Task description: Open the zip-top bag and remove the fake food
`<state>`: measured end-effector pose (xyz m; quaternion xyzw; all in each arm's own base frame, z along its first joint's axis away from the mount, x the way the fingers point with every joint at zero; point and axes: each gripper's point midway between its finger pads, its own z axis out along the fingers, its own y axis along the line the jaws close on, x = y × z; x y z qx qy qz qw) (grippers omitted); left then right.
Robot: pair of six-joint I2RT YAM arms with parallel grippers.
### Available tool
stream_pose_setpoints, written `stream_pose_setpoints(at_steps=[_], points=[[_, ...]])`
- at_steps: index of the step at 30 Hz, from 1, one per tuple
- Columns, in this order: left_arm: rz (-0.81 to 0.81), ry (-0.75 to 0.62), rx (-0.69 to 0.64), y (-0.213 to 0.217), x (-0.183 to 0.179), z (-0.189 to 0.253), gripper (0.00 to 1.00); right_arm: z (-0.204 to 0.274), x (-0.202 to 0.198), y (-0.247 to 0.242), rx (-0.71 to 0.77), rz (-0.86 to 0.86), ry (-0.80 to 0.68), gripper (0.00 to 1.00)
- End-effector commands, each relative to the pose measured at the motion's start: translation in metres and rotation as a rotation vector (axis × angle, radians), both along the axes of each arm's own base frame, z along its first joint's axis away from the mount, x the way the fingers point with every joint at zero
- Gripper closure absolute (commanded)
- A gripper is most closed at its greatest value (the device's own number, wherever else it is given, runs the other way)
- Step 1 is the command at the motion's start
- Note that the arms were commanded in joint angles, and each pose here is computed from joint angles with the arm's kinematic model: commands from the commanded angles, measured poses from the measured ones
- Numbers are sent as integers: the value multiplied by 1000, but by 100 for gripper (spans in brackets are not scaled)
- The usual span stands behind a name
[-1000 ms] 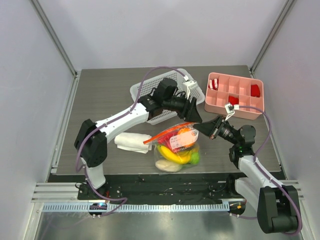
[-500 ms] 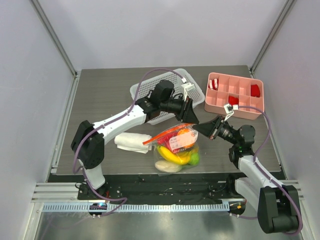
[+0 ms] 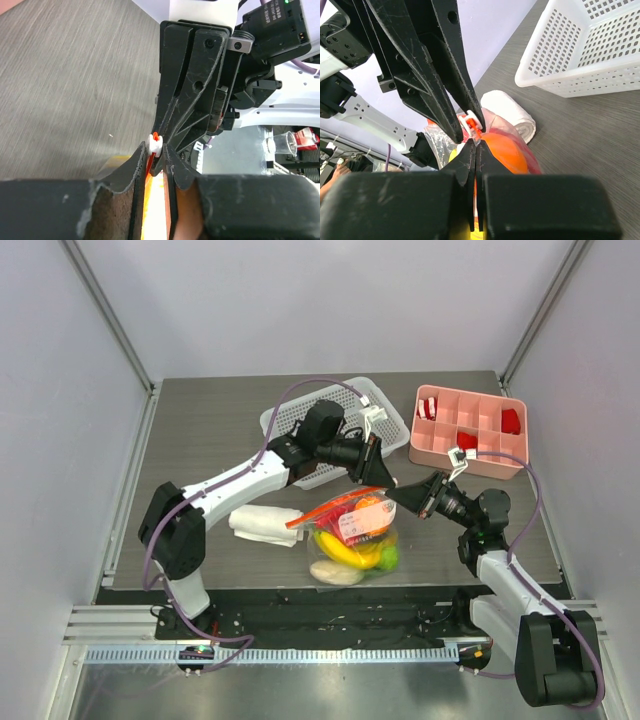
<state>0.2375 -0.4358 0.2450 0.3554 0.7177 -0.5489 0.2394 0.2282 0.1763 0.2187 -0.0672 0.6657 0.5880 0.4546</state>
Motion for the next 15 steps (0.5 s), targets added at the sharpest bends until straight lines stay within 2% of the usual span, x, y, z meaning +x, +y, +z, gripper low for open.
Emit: stream_pose_setpoints(at_steps=[1, 5, 7, 12, 15], points=[[-37, -39, -96, -4, -4, 38, 82, 20, 3, 2, -7, 2, -100, 99], [-16, -34, -76, -3, -1, 34, 91, 22, 3, 3, -5, -1, -103, 99], [-4, -36, -69, -3, 1, 34, 100, 23, 3, 2, -5, -6, -105, 99], [61, -76, 30, 8, 10, 20, 100, 19, 11, -3, -18, -70, -81, 99], [135, -95, 113, 23, 18, 13, 100, 14, 22, -13, -57, -174, -47, 99]])
